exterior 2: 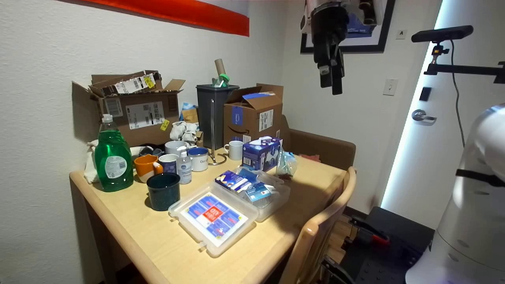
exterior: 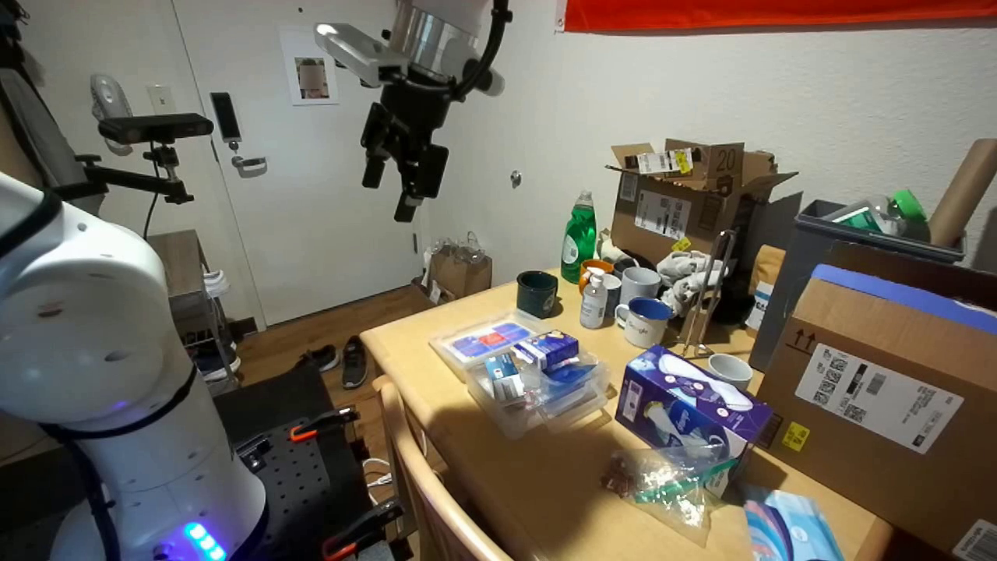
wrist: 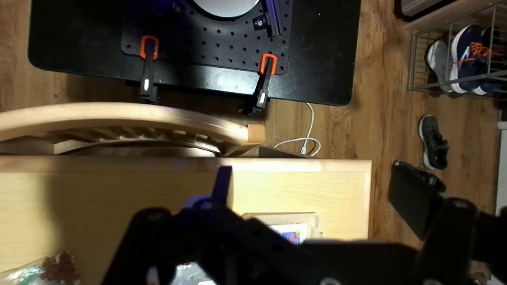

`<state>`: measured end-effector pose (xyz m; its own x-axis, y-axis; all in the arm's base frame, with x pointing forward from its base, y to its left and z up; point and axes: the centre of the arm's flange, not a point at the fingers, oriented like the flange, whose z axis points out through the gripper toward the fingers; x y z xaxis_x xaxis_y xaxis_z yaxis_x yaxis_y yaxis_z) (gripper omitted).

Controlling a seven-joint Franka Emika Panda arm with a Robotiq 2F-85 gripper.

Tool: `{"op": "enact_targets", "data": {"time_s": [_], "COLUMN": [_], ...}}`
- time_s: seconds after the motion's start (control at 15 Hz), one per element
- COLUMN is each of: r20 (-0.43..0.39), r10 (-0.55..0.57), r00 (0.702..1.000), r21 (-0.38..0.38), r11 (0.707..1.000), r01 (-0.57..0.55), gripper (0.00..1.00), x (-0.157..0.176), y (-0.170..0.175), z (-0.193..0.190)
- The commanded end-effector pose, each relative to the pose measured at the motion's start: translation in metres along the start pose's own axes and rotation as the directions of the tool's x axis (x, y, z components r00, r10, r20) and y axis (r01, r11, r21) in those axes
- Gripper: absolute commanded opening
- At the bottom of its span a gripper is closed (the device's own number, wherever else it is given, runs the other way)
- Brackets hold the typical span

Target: Pick the plastic zip bag on the table and put it in the plastic box

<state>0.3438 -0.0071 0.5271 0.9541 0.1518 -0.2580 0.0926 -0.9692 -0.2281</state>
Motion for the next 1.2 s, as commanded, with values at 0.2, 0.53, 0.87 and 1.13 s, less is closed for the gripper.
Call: {"op": "enact_targets", "data": {"time_s": [0.2, 0.53, 0.87, 1.13], "r20": [-0.001, -0.068, -0.066, -0.066], "r10": [0.001, -0.034, -0.083, -0.095], "r00": [1.0, 0.997, 0.994, 0.993], "r21": [-0.007, -0.006, -0.028, -0.037], "r11": [1.0, 0.999, 0.996, 0.995], "r01": [-0.001, 0.033, 0.082, 0.092], "gripper": [1.0, 1.0, 1.0, 1.0], "x": [0.0, 0.015, 0.053, 0.077], "y": [-0.001, -0.001, 0.012, 0.025], "z": [-0.001, -0.007, -0.003, 0.005]}}
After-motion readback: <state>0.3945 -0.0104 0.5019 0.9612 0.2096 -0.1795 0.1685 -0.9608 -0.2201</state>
